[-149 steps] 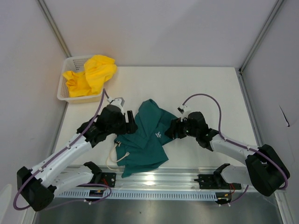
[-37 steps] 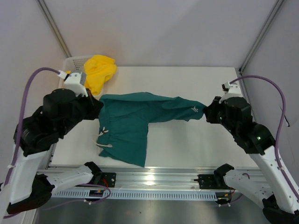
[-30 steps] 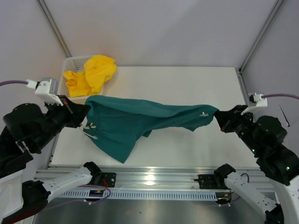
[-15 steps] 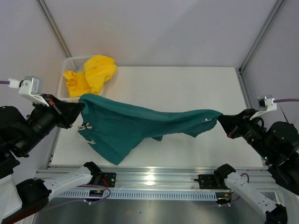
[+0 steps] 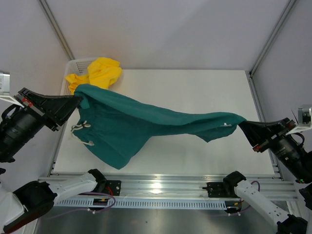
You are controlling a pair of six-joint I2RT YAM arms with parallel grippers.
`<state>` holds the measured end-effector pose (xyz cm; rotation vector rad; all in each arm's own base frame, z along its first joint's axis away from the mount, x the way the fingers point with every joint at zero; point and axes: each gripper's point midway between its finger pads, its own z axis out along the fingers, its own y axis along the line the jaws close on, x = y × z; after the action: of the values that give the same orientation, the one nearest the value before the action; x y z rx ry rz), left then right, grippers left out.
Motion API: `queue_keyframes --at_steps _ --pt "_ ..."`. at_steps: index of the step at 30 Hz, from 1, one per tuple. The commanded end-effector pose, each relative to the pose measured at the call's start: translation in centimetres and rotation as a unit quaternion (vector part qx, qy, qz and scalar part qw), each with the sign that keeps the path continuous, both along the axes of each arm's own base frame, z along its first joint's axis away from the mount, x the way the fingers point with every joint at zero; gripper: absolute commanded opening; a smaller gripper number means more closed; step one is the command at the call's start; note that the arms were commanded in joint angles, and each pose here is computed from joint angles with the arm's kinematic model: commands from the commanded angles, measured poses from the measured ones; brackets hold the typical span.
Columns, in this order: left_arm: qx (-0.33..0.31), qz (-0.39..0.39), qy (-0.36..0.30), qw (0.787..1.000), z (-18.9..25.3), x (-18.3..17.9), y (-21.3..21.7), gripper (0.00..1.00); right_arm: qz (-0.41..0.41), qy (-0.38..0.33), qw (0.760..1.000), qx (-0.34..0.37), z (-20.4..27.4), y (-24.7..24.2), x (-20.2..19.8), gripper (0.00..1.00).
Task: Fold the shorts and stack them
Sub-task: Flatten the shorts out
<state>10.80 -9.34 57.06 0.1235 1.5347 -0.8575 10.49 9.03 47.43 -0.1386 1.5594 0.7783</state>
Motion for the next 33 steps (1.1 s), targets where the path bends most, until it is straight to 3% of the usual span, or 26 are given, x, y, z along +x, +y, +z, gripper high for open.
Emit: queue_keyframes --at_steps 1,3,9,13,16,20,23,24,26,27,28,29,30,32,33 --pt "-0.037 -0.068 -0.082 0.994 3.6 -2.5 -1.1 0.0 0.043 -0.096 0.994 0.015 3.5 -0.4 -3.7 0.0" --pt "-0.07 -0.083 -0.145 0.983 5.9 -5.0 0.3 0.0 0.044 -0.138 0.989 0.027 4.6 -1.3 -5.7 0.0" --pt "-0.093 -0.105 -0.184 0.973 7.1 -6.8 0.7 0.0 0.035 -0.205 0.977 0.055 6.8 -3.2 -8.8 0.0" --pt "-0.101 -0.104 -0.19 0.971 8.4 -6.9 0.8 0.0 0.015 -0.184 0.981 0.062 7.4 -3.4 -7.6 0.0" --pt "-0.088 -0.057 -0.149 0.983 8.0 -3.1 -0.1 0.0 -0.016 -0.098 0.995 0.029 6.1 -2.4 -2.8 0.0" --pt "-0.022 -0.023 -0.056 0.998 4.3 3.7 -4.3 0.0 -0.047 0.016 0.999 -0.007 2.4 -0.1 3.3 0.0" --pt "0.025 -0.012 0.012 1.0 -0.1 8.7 -7.8 0.0 -0.068 0.091 0.992 -0.052 -2.1 1.7 6.8 0.0" --pt "0.056 0.001 0.062 0.996 -4.6 11.5 -8.8 0.0 -0.074 0.113 0.989 -0.055 -3.3 2.1 7.5 0.0" --pt "0.037 -0.025 0.065 0.997 -5.7 12.6 -9.7 0.0 -0.08 0.145 0.984 -0.066 -5.8 2.8 8.6 0.0" --pt "0.033 -0.023 0.069 0.997 -6.5 13.4 -9.6 0.0 -0.085 0.178 0.977 -0.076 -8.6 3.4 9.3 0.0" --pt "0.052 -0.006 0.115 0.992 -11.2 15.3 -9.1 0.0 -0.087 0.187 0.976 -0.074 -9.6 3.7 9.8 0.0" --pt "0.049 0.003 0.112 0.993 -11.7 16.0 -8.8 0.0 -0.09 0.202 0.972 -0.074 -11.0 3.7 10.1 0.0" --pt "0.065 0.023 0.152 0.986 -15.7 17.5 -8.2 0.0 -0.094 0.233 0.964 -0.089 -14.1 3.9 10.7 0.0" --pt "0.061 0.044 0.156 0.985 -17.1 18.9 -7.6 0.0 -0.083 0.254 0.961 -0.076 -16.2 4.5 11.5 0.0" --pt "0.068 0.053 0.183 0.979 -20.1 19.8 -7.2 0.0 -0.101 0.269 0.955 -0.068 -17.5 3.6 12.5 0.0"
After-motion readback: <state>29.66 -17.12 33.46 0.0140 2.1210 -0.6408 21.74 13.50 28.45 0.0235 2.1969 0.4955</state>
